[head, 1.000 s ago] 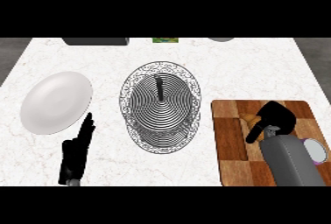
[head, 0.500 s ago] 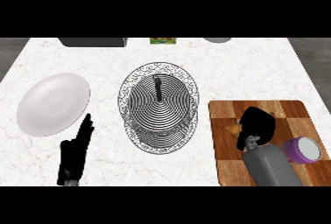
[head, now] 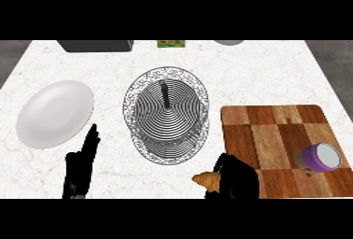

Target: Pick the croissant from the cutting board and place it in the tiered basket

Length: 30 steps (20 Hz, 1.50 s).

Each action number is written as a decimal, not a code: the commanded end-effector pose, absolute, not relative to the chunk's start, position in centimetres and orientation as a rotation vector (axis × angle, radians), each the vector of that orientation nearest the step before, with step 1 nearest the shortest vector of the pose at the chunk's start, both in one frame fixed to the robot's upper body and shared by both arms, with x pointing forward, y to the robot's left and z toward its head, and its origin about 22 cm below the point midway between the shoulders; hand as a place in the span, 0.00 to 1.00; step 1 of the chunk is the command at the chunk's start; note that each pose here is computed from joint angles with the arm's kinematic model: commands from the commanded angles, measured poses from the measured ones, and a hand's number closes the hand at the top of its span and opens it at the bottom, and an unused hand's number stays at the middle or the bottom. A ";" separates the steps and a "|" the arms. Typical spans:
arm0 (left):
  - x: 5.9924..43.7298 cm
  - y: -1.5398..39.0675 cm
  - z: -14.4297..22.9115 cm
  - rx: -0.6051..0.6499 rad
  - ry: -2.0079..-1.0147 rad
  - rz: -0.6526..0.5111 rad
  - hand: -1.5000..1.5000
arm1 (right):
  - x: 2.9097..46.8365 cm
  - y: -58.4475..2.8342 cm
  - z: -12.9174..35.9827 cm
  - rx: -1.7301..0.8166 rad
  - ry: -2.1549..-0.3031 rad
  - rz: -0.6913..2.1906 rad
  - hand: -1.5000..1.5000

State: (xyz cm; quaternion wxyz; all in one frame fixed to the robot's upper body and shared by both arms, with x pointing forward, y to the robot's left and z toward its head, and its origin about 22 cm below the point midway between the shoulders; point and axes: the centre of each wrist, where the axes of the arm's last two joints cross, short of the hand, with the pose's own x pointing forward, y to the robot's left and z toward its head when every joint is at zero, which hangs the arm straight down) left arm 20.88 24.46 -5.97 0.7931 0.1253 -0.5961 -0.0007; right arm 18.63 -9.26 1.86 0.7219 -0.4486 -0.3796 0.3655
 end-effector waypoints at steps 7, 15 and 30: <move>20.1 25.1 -6.1 0.284 -1.262 0.022 0.50 | 11.6 -8.6 13.2 -0.989 -1.202 0.292 1.00; 20.2 25.0 -5.9 0.296 -1.289 0.000 0.50 | 9.7 -9.0 17.0 -1.212 -1.331 0.342 1.00; 20.8 24.4 -5.6 0.236 -1.290 -0.031 0.50 | 12.9 -9.6 19.3 -1.292 -1.287 0.249 1.00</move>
